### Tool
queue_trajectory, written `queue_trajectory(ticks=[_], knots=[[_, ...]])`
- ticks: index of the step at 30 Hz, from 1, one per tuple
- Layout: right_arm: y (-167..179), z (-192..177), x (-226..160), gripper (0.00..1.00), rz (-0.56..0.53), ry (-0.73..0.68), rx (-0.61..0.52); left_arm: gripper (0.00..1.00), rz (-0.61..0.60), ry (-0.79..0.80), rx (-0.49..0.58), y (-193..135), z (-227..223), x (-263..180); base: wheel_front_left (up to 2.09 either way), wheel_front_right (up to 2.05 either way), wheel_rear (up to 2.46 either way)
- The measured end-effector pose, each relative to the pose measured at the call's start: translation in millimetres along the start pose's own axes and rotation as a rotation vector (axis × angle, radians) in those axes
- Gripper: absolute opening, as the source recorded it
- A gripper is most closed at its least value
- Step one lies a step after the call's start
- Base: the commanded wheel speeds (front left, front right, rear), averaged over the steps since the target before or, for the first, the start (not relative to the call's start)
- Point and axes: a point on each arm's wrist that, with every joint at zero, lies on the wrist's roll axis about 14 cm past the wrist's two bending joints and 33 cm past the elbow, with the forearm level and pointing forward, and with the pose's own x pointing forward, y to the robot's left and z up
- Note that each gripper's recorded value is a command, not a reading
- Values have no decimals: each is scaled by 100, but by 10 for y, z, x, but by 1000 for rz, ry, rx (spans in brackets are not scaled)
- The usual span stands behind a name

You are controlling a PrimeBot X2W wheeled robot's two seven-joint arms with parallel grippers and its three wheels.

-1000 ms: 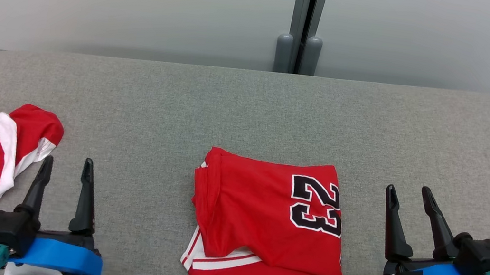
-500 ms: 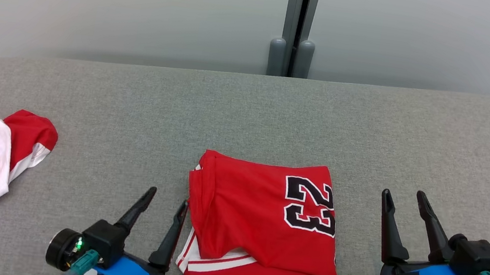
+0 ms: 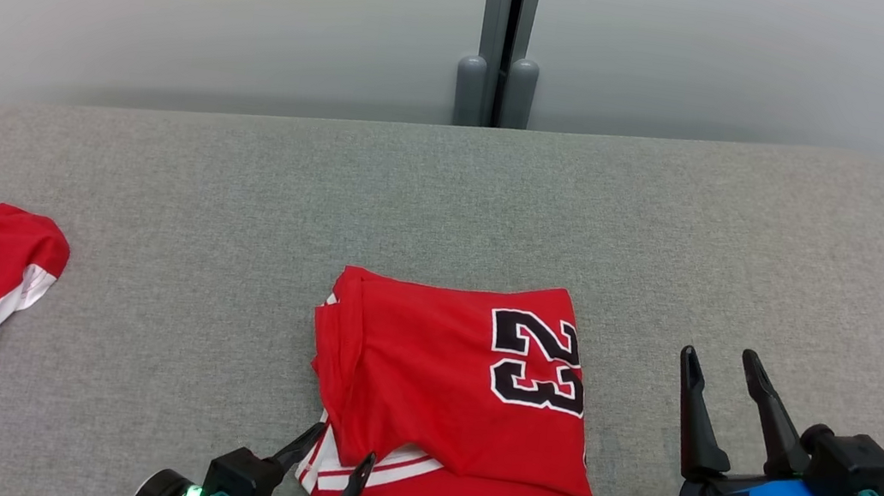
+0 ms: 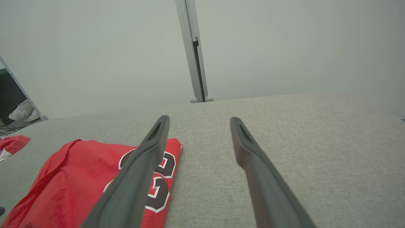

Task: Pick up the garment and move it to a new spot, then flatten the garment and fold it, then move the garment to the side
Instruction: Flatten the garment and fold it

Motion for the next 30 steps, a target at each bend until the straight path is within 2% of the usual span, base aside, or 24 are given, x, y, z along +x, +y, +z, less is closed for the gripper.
queue_trajectory(ticks=[8,9,10,11,30], knots=[[-29,-56,-17,100,-9,13,4,99,-16,41,-19,-11,-125,85,0,0,0],[-38,-59,-17,100,-12,14,5,70,-16,44,-25,-15,-136,99,0,0,0],[-44,-60,-15,100,-14,14,6,9,-17,52,-29,-13,-156,110,0,0,0],[-51,-62,-14,100,-16,14,6,0,-18,59,-29,-10,-175,116,0,0,0],[-21,-138,61,100,-8,29,10,0,7,10,-51,20,-107,-91,0,0,0]])
